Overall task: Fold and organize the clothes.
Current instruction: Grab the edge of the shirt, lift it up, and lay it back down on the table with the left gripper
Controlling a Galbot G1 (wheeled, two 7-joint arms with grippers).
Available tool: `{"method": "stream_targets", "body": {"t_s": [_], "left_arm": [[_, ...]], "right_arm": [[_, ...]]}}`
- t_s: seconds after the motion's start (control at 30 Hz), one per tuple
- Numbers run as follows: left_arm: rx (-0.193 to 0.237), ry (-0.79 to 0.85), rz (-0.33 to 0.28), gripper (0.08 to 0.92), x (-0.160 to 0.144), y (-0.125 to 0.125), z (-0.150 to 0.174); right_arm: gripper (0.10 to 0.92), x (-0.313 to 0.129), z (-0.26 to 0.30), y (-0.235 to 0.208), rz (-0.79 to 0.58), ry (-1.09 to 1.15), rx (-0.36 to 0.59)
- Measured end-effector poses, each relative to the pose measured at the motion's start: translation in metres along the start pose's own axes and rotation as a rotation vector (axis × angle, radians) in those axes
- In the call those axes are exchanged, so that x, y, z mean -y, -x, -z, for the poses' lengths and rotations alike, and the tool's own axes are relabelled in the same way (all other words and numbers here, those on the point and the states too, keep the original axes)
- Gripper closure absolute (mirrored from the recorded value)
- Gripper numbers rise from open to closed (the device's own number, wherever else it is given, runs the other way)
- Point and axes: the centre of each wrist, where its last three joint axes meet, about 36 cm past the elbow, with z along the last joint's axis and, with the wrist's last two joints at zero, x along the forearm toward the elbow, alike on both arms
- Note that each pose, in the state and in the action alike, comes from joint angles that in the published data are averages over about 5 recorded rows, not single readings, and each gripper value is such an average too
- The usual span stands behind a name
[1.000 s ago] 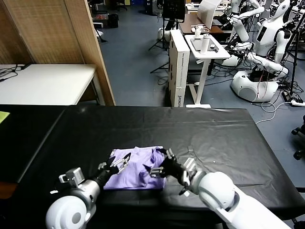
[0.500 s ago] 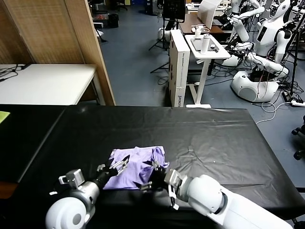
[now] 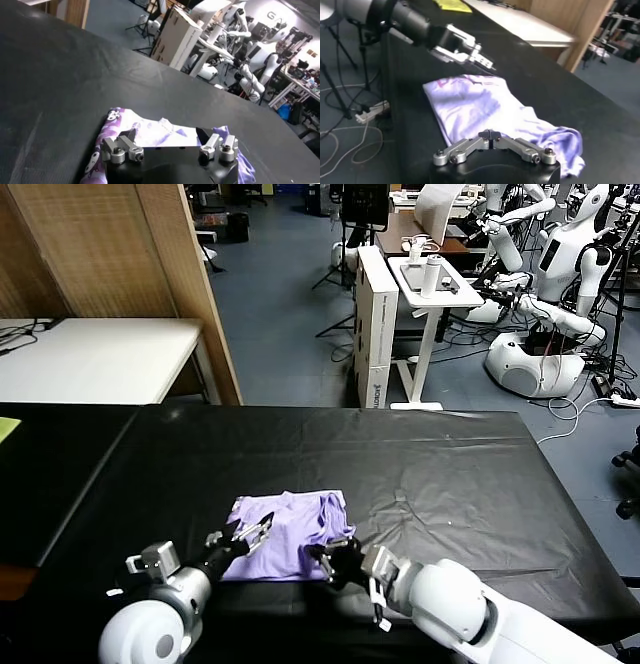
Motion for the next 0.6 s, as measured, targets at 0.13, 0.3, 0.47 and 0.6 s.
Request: {"method": "stream_targets", "body": {"t_s": [0.13,0.3,0.47,0.6], "left_arm": [[0.002,0.0,-0.003,0.092,0.002,0.0,0.0],[0.003,0.0,0.001,0.092,0.001,-0.001,0.0],[0.007,0.001,0.004,0.092,0.001,-0.002,0.001],[0.006,0.004,0.007,0.092,-0.001,0.0,0.001]], "right_arm": [[0.86,-0.001,-0.005,-0.015,-0.032,0.049,-0.057],[0.654,-0.001,-0.008,-0.028,-0.074,0.12,-0.095],[0.369,0.004,-0.013,-0.034,-0.118,0.208,-0.017],[0.172,0.014,-0.016,-0.033,-0.168,0.263,0.045]]}}
